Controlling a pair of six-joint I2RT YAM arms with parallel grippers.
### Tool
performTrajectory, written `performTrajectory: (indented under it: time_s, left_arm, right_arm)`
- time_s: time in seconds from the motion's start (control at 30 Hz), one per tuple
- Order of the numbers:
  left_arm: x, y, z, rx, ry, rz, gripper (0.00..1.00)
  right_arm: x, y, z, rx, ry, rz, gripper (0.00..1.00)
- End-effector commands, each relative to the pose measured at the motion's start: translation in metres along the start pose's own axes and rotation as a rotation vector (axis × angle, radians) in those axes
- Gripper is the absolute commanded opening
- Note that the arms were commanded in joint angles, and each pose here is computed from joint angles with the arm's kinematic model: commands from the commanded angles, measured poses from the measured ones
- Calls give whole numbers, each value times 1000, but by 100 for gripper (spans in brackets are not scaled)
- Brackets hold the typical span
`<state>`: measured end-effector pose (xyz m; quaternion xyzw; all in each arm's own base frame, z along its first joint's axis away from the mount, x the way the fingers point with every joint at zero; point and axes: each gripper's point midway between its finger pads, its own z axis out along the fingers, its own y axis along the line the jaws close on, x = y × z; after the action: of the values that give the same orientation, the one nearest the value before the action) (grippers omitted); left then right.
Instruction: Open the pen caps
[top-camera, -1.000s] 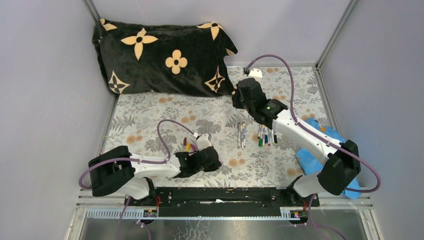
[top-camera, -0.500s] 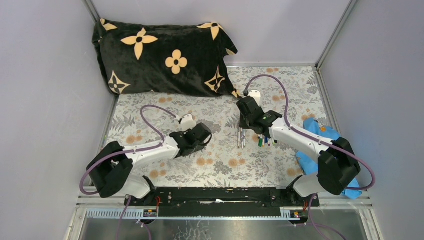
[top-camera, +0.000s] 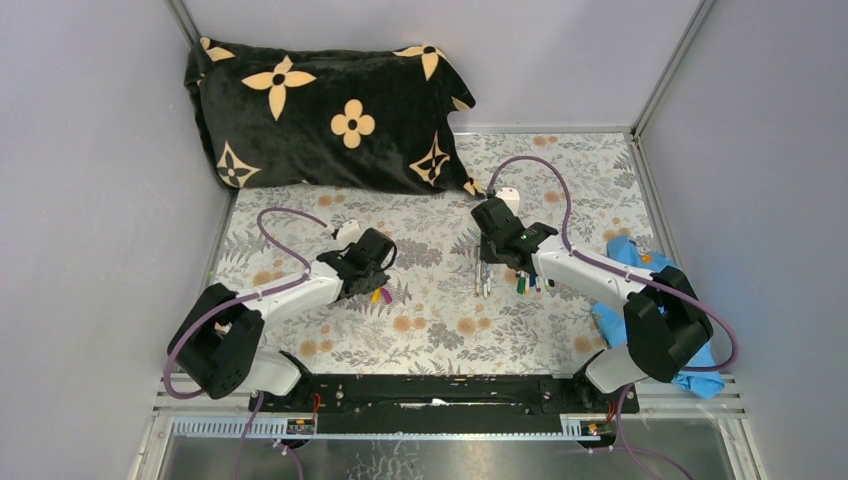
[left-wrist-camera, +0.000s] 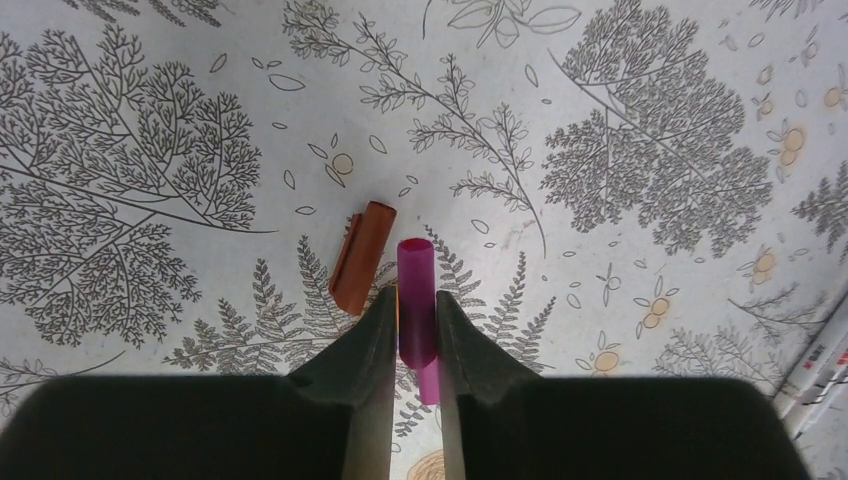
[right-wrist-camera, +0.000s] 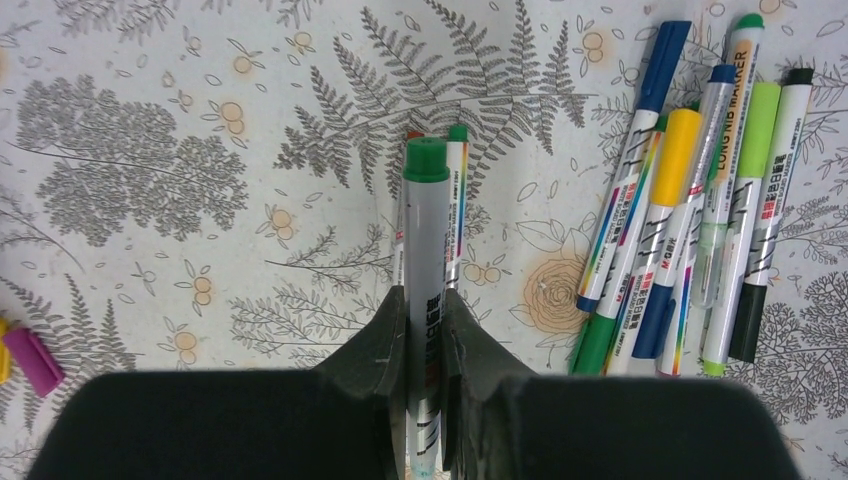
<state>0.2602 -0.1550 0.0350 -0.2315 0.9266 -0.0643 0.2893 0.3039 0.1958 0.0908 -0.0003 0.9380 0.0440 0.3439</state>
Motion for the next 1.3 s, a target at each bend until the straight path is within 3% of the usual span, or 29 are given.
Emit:
performTrajectory:
  time_s: [0.0,0.17,0.73,0.93,1.27]
  left_arm:
    - [-5,-8,4,13,7,33,29]
    - [-8,-9,5,19,-1,32,43]
    - [-29,-27,-5,77,-51,8,45]
    - [-40,-40,-19,143,-81,-10,65]
    - [-48,-51,-33,215,-101,-24,67]
  right_arm:
    - [3,-5,4,12,19,10,0]
    - [11,-9,9,24,39,8,1]
    - [37,-31,41,80,128,16,20]
    - [44,-27,49,55,154,18,30]
    - [25,-32,39,92,104,28,35]
